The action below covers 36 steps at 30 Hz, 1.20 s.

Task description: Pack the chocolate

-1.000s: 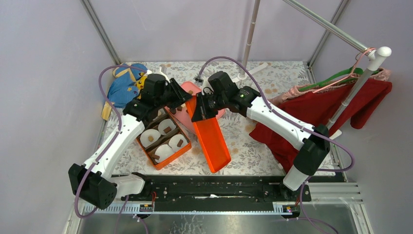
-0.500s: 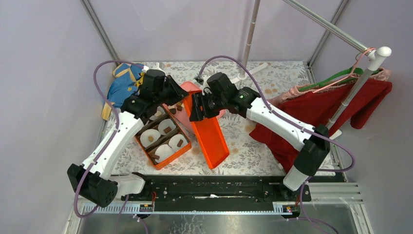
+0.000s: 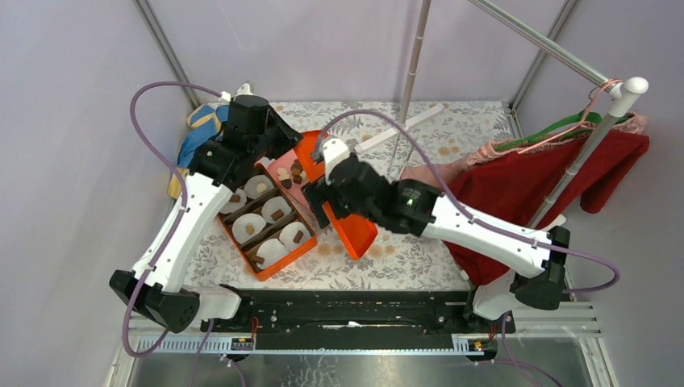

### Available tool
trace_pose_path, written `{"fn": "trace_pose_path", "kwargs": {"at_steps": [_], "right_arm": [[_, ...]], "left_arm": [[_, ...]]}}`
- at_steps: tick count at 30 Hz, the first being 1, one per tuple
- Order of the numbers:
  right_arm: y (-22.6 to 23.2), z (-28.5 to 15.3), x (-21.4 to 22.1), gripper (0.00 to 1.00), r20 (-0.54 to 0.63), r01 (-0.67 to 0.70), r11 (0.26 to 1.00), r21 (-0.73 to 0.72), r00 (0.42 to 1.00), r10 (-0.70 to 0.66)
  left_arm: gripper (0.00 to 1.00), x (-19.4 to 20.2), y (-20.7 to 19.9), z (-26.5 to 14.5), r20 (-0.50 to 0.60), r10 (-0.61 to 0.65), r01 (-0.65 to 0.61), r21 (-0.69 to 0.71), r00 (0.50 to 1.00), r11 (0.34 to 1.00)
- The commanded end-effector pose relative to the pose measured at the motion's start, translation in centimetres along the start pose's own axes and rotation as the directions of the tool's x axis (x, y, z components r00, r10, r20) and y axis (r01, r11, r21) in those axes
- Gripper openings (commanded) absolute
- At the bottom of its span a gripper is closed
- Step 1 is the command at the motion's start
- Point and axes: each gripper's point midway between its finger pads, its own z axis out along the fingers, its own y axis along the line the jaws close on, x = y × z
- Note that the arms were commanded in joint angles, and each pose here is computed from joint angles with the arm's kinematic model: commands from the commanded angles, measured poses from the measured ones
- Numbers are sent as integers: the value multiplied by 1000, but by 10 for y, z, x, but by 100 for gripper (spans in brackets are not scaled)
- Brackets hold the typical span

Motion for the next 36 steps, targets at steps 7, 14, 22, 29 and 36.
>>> {"fn": "trace_pose_path", "kwargs": {"at_steps": [7, 14, 22, 29, 36], "right_arm": [[-6, 16, 24, 84, -68, 366, 827, 427, 925, -374], [-12, 27, 33, 55, -96, 379, 783, 493, 918, -384], [-13, 21, 19, 11, -55, 359, 780, 513, 920, -387], [-5, 17, 6, 0, -21, 339, 813, 474, 927, -374], [-2, 16, -13, 0, 14, 233, 921, 311, 968, -250]], "left_arm": [[0, -21, 8, 0, 73, -74, 80, -86, 995, 993], [0, -27, 9, -6, 88, -76, 83, -80, 993, 993], [13, -31, 10, -8, 95, -82, 88, -62, 992, 994], [62, -41, 7, -13, 108, -79, 81, -18, 991, 997], [99, -65, -1, -36, 155, -79, 70, 66, 985, 995]]}}
